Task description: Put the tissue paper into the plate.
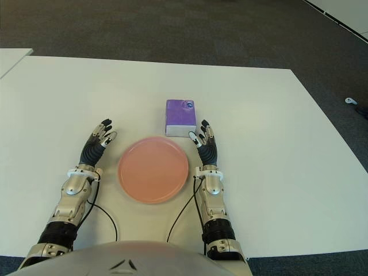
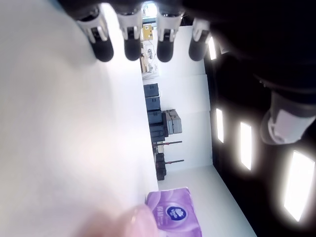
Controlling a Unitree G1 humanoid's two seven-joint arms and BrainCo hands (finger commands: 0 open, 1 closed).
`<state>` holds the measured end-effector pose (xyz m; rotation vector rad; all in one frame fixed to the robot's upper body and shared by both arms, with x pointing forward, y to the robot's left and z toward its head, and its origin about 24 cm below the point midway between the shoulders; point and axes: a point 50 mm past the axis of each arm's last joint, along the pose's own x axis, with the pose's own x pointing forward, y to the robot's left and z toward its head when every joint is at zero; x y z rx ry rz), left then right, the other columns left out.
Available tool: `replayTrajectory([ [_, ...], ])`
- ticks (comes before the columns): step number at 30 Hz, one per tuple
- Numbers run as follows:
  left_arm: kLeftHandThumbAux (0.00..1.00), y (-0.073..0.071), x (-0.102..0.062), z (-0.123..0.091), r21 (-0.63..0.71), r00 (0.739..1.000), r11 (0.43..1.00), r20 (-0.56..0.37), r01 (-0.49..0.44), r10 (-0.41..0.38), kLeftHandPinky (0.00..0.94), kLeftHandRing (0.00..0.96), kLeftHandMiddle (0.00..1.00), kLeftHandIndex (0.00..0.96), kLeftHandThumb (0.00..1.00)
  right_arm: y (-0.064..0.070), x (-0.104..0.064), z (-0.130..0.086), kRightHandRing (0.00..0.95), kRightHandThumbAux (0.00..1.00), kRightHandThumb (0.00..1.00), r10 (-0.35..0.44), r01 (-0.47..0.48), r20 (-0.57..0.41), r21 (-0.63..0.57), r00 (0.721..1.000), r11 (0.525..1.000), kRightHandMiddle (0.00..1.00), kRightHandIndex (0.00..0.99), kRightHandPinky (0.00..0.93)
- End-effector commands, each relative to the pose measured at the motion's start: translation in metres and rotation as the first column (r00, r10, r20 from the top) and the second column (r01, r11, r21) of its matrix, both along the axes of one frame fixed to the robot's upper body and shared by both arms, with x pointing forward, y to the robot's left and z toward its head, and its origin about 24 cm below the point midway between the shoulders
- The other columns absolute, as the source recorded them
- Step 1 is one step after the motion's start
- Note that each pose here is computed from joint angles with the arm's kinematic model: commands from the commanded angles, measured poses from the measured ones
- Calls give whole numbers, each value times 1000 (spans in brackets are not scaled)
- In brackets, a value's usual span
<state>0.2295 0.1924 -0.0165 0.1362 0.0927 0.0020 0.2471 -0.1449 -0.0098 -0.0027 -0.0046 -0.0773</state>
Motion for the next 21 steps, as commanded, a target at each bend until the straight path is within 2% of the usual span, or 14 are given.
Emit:
replayTrajectory([
  [1, 449, 2, -18, -24, -1, 989, 1000, -144, -18, 18, 0, 0, 0, 0, 247, -1, -32, -42, 0, 468, 553, -18, 19, -239, -1, 971, 1000, 19, 0, 30],
  [8, 449, 1, -19, -24, -1, 989, 1000, -144, -20, 20, 0, 0, 0, 0, 246, -2, -32, -41, 0, 466, 548, -22, 22, -246, -4, 969, 1000, 15, 0, 19],
  [12, 443, 1, -19, -24, -1, 989, 1000, -145, -19, 18, 0, 0, 0, 0, 245, -3, -31, -43, 0, 467, 549, -51, 47, -278, -22, 959, 999, 7, 0, 19],
  [15, 441, 0, -19, -24, 2, 990, 1000, -143, -17, 17, 0, 0, 0, 0, 244, -5, -31, -45, 0, 466, 539, -122, 101, -332, -80, 935, 992, 2, 0, 12],
  [18, 443, -1, -19, -23, 3, 990, 1000, -141, -17, 18, 0, 0, 0, 0, 243, -6, -31, -46, 0, 465, 529, -153, 123, -349, -106, 925, 987, 0, 0, 7],
  [21, 450, -2, -18, -24, 1, 990, 1000, -139, -18, 18, 0, 0, 0, 0, 242, -16, -25, -45, 0, 468, 513, -215, 172, -355, -149, 910, 974, 0, 0, 9],
])
